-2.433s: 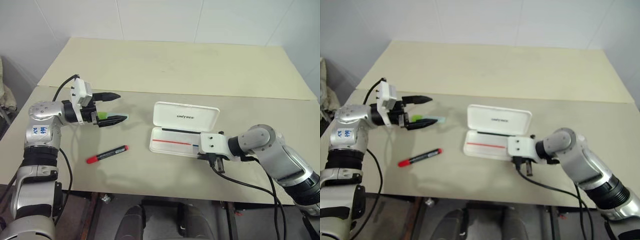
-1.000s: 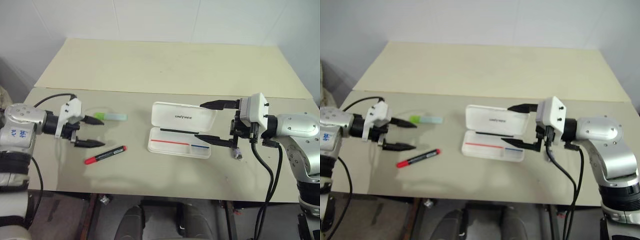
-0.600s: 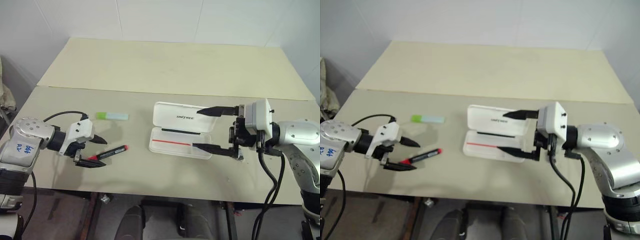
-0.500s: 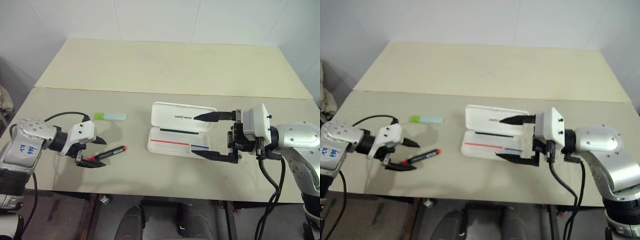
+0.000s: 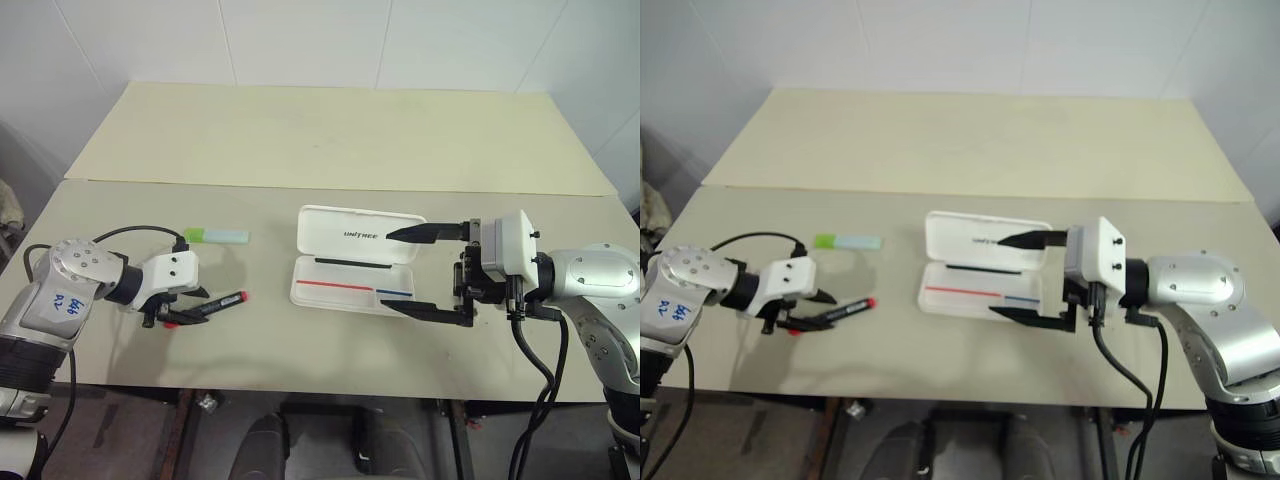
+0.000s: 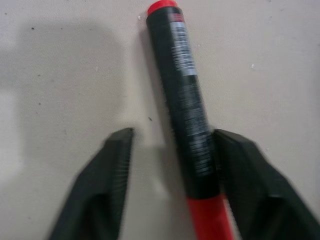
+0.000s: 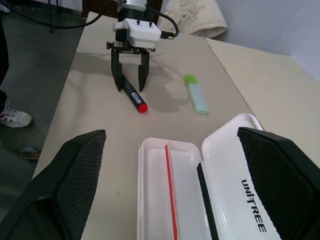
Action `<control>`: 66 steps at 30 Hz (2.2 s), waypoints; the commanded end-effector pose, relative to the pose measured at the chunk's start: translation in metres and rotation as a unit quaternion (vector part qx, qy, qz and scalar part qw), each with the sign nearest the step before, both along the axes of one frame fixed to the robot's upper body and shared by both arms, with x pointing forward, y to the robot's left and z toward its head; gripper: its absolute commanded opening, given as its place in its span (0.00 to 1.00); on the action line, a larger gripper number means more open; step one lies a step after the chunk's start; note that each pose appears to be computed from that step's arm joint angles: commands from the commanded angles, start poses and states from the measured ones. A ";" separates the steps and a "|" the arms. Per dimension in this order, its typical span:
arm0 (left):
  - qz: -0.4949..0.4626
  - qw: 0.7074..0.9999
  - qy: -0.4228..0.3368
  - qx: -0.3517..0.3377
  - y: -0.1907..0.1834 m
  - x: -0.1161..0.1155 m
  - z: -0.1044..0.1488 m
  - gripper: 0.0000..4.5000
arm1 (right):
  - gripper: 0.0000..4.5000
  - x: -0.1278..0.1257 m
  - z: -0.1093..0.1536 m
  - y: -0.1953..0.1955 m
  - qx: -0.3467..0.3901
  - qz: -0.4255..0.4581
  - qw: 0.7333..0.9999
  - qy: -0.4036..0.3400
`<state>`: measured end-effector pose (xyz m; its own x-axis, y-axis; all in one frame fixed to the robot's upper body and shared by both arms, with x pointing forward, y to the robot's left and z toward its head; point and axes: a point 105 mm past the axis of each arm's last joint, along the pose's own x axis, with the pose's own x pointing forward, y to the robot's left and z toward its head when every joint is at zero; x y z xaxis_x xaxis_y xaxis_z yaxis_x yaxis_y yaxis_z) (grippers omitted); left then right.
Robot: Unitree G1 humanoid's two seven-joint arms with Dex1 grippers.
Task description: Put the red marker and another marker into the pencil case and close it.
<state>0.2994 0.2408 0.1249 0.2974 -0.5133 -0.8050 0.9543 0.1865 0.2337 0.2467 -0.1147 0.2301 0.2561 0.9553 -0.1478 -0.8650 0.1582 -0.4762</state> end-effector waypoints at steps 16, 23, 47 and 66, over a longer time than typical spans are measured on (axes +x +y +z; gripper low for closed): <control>-0.140 0.987 -0.055 -0.057 -0.033 0.016 0.049 0.13 | 1.00 0.003 0.006 -0.035 -0.012 -0.067 0.997 -0.022; -0.204 0.969 -0.085 -0.109 -0.094 0.037 0.071 0.13 | 1.00 -0.003 -0.004 -0.046 -0.027 -0.102 0.994 -0.016; -0.255 0.957 -0.080 -0.115 -0.224 0.064 0.053 0.13 | 1.00 -0.013 -0.029 -0.066 -0.034 -0.208 0.977 0.009; -0.265 0.951 -0.080 -0.137 -0.251 0.054 0.048 0.87 | 1.00 -0.011 -0.023 -0.056 -0.016 -0.205 0.979 -0.002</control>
